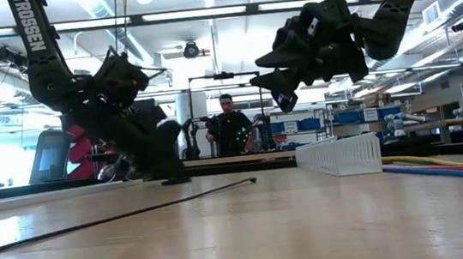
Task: Ziptie cables
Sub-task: Prepare the black zip tie
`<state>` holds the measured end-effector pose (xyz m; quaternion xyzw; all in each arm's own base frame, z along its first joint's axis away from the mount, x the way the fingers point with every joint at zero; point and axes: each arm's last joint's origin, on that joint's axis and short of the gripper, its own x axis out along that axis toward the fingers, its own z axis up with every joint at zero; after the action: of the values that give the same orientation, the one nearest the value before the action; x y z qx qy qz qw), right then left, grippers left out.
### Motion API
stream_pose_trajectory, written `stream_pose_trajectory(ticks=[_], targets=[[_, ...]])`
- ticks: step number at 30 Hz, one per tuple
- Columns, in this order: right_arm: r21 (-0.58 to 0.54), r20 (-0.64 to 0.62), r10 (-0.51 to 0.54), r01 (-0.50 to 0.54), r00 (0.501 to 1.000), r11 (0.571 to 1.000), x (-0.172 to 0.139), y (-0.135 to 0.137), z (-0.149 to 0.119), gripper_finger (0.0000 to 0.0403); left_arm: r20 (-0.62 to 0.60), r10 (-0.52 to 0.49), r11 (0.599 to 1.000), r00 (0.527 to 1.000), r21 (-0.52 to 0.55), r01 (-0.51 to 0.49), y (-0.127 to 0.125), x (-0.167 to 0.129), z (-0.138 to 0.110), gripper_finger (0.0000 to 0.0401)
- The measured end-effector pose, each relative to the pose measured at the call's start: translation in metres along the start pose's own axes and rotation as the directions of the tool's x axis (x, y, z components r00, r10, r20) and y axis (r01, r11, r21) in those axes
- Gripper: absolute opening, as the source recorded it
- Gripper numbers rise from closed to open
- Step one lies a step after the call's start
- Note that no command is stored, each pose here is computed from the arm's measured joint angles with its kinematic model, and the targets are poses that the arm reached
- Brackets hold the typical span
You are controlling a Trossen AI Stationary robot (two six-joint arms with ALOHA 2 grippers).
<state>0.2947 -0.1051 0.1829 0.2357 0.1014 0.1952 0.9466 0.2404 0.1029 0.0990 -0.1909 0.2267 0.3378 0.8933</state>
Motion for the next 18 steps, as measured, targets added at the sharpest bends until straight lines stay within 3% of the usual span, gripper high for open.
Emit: stream_pose_trajectory(ticks=[3,6,9,12,14,18], targets=[[-0.017,-0.012,0.026,-0.026,1.0,1.0,0.005,0.005,-0.002,0.0154,0.053,-0.094,0.995,0.994,-0.036,0.096,-0.006,-0.001,0.006,0.0201],[-0.024,-0.025,0.053,-0.054,0.998,0.998,0.011,0.012,-0.004,0.0154,0.151,-0.264,0.964,0.953,0.015,0.265,-0.016,-0.004,0.018,0.0203],[-0.037,-0.04,0.082,-0.084,0.996,0.996,0.016,0.02,-0.006,0.0154,0.239,-0.445,0.896,0.863,0.116,0.43,-0.027,-0.011,0.03,0.0203],[-0.024,-0.077,0.086,-0.088,0.993,0.996,0.022,0.026,-0.012,0.0153,0.236,-0.571,0.819,0.786,0.234,0.524,-0.043,-0.021,0.031,0.0203],[0.012,-0.117,0.068,-0.067,0.991,0.998,0.025,0.029,-0.018,0.0153,0.209,-0.581,0.805,0.786,0.291,0.518,-0.056,-0.028,0.029,0.0203],[0.058,-0.246,-0.054,0.071,0.968,0.996,0.03,0.033,-0.038,0.0153,0.103,-0.498,0.812,0.861,0.402,0.422,-0.086,-0.042,0.029,0.0202]])
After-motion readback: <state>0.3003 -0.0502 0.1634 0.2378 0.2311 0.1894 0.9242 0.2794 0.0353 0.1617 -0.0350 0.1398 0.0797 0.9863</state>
